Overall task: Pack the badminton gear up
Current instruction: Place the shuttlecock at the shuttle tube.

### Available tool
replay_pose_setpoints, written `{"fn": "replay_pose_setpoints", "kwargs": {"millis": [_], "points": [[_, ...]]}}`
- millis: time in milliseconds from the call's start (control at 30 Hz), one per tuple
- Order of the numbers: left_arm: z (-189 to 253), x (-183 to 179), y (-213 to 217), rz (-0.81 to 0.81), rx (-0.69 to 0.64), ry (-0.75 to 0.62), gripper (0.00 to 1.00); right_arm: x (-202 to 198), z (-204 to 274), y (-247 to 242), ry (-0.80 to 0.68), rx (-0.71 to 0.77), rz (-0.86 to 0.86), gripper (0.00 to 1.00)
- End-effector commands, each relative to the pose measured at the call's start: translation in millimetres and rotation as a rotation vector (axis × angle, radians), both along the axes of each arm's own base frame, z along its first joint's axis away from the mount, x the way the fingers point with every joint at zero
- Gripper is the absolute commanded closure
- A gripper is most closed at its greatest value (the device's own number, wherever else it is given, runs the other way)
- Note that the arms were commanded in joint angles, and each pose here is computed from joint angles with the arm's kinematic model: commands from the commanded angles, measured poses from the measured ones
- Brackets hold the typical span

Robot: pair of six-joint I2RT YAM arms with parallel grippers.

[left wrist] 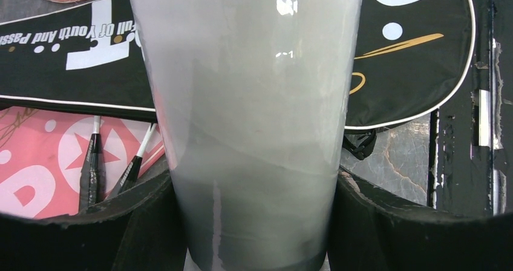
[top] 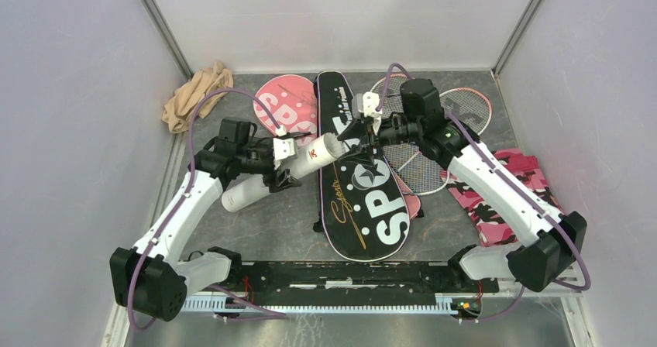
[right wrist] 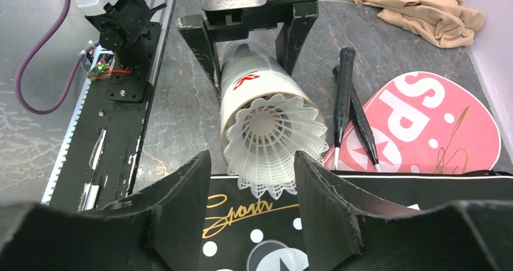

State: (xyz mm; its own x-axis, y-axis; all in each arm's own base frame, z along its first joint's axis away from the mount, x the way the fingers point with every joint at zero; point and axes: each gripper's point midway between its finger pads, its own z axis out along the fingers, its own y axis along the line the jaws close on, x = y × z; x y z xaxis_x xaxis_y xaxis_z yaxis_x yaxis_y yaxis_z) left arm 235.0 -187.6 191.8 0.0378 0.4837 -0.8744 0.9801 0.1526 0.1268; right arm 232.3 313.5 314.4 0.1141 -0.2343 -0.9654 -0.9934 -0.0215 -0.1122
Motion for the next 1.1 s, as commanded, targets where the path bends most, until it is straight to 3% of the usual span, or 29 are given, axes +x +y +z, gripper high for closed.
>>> {"fn": "replay_pose_setpoints", "kwargs": {"millis": [0, 400, 667, 1067], "points": [[16, 6, 0, -0.002, -0.020, -0.098, 0.98, -9, 29, -9, -0.092, 0.017, -0.002, 0.39], [20, 5, -1, -0.007, -0.028, -0.108, 0.98, -18, 36, -20, -0.145, 0.002, -0.008, 0.19], [24, 5, -3, -0.008, -0.041, -0.101, 0.98, -20, 4, -6, -0.055, -0.023, 0.048, 0.19], [26, 14, -4, 0.037, -0.051, -0.082, 0.98, -53, -47, 34, 0.044, -0.103, 0.198, 0.28]]}}
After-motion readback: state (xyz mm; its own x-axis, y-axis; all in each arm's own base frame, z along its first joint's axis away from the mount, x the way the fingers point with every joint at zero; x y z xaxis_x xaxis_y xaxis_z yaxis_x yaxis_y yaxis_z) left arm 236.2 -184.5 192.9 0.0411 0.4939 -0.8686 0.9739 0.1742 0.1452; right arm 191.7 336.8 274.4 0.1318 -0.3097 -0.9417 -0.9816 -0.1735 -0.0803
